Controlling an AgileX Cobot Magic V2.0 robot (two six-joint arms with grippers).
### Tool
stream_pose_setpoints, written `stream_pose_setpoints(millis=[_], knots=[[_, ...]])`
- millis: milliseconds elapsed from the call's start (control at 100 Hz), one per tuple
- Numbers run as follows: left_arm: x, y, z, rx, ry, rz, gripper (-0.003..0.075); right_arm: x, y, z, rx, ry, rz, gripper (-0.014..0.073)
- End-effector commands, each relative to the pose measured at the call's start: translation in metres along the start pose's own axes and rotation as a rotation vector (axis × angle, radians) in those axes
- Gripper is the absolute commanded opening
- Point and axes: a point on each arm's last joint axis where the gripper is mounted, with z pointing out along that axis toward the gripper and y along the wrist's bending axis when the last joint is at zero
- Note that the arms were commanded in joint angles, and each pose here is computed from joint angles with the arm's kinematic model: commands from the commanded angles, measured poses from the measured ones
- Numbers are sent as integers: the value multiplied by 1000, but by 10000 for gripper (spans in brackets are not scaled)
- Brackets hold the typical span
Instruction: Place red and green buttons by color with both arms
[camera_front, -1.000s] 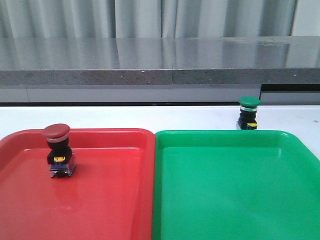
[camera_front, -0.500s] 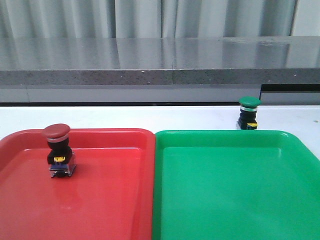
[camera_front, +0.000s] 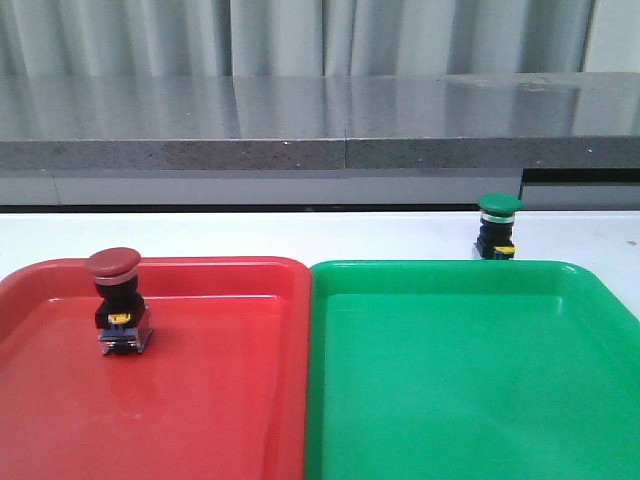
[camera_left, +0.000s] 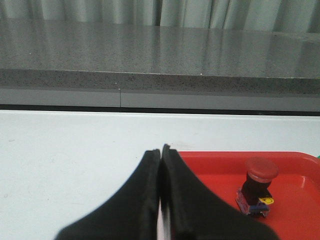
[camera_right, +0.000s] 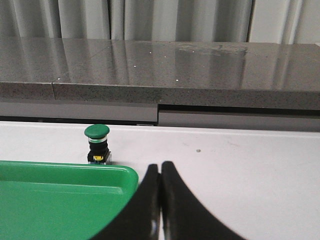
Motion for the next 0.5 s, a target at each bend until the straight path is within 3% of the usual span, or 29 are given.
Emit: stream_pose_setpoints(millis=[0, 210, 490], knots=[[-4, -1, -3, 14, -106, -1, -19, -13, 0, -3, 6, -113, -14, -68], [12, 0, -4, 20, -136, 0, -19, -13, 0, -3, 6, -112, -14, -68], [10, 0, -4, 23, -150, -3, -19, -13, 0, -3, 6, -112, -14, -68]])
